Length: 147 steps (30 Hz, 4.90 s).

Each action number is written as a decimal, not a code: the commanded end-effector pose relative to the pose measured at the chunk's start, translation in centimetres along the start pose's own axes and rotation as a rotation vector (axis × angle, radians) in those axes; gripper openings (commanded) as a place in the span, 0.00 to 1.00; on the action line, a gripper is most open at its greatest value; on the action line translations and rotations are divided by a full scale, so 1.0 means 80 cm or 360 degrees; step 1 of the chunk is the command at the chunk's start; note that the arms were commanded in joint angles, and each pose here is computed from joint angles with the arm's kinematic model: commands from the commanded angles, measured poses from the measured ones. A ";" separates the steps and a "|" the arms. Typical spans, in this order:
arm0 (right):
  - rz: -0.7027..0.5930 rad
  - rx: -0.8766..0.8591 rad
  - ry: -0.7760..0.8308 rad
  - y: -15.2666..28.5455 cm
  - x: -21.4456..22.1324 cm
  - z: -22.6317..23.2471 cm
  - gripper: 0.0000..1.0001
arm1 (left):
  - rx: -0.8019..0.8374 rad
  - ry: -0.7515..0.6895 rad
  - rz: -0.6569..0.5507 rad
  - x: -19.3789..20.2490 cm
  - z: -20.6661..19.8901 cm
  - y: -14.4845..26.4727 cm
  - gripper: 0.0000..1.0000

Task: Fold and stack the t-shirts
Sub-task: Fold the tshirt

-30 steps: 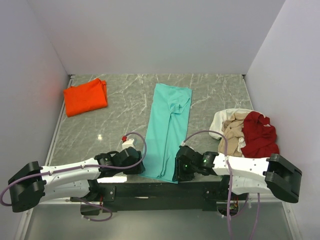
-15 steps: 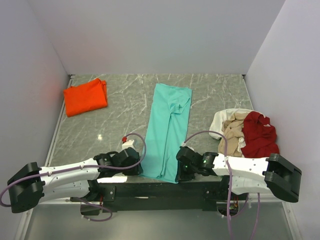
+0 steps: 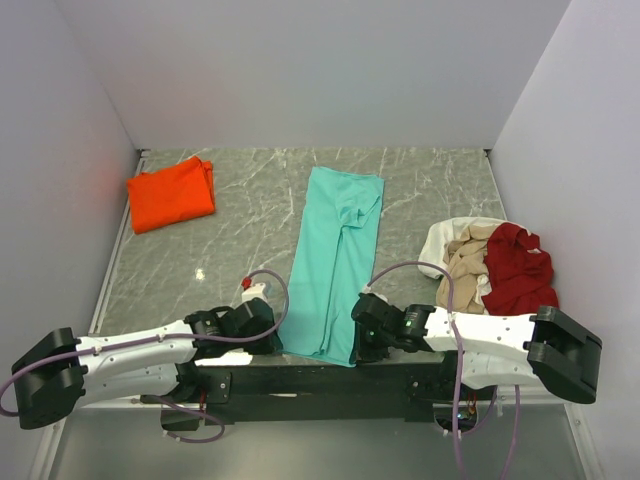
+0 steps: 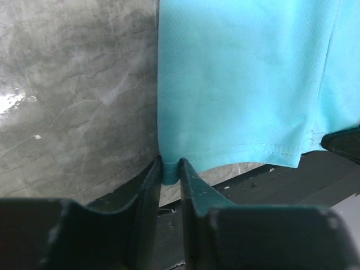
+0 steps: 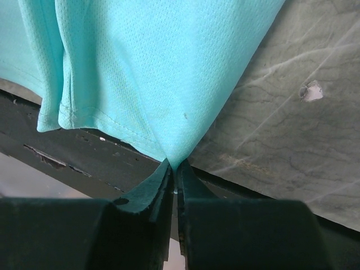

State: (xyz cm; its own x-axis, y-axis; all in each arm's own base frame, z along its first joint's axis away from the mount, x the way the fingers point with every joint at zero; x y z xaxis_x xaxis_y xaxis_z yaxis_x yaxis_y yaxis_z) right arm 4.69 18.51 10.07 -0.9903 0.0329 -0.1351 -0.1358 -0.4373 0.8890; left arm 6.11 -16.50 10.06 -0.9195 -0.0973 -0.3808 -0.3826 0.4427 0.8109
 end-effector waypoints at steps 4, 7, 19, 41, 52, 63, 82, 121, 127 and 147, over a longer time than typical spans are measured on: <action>-0.0032 0.0042 0.0005 -0.001 0.000 -0.001 0.03 | 0.0097 0.0039 -0.0012 0.001 -0.004 -0.004 0.04; -0.0035 0.0060 0.0009 0.002 0.001 -0.002 0.00 | 0.0100 0.0047 -0.0012 0.002 -0.004 -0.004 0.00; -0.0030 0.0057 0.0013 0.017 0.011 -0.003 0.00 | 0.0195 0.0056 0.0030 0.018 -0.013 0.005 0.01; -0.0388 0.0094 0.0023 0.084 -0.008 0.019 0.00 | 0.0274 0.0094 -0.0341 -0.025 -0.069 0.053 0.00; -0.0575 0.0162 0.0065 0.095 -0.054 0.037 0.00 | 0.0384 0.0008 -0.0544 -0.070 -0.104 0.057 0.00; -0.0787 0.0203 0.0068 0.136 -0.113 0.042 0.00 | 0.0466 -0.0041 -0.0690 -0.133 -0.117 0.060 0.00; -0.1016 0.0222 0.0077 0.164 -0.218 0.065 0.00 | 0.0560 -0.0119 -0.0952 -0.260 -0.137 0.054 0.00; -0.0892 0.0285 -0.0049 0.084 -0.436 0.006 0.00 | 0.0679 -0.0106 -0.0678 -0.437 -0.077 -0.110 0.00; -0.0836 0.0286 -0.0070 0.060 -0.451 -0.006 0.00 | 0.0666 -0.0098 -0.0616 -0.447 -0.061 -0.139 0.00; -0.0913 0.0248 -0.0052 0.100 -0.444 -0.008 0.72 | 0.0385 -0.0090 -0.0654 -0.408 -0.061 -0.120 0.65</action>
State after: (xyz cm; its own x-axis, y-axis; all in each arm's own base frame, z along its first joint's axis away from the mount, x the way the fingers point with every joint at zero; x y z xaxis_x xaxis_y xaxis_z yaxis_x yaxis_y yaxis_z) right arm 40.28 13.67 18.02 -0.8127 0.2422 -0.5299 -0.5725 -0.1631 0.8035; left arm 41.17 -20.92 13.31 -0.7496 -0.2872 -0.5964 -0.6334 0.5730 0.5201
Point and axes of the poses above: each gripper's point midway between its finger pads, its own y axis back along the fingers, its own z axis along the line the jaws close on, x = y × z, the point moved 10 cm from there along y, back along the fingers, and after that the axes turned 1 degree about -y, right-handed, at the moved point
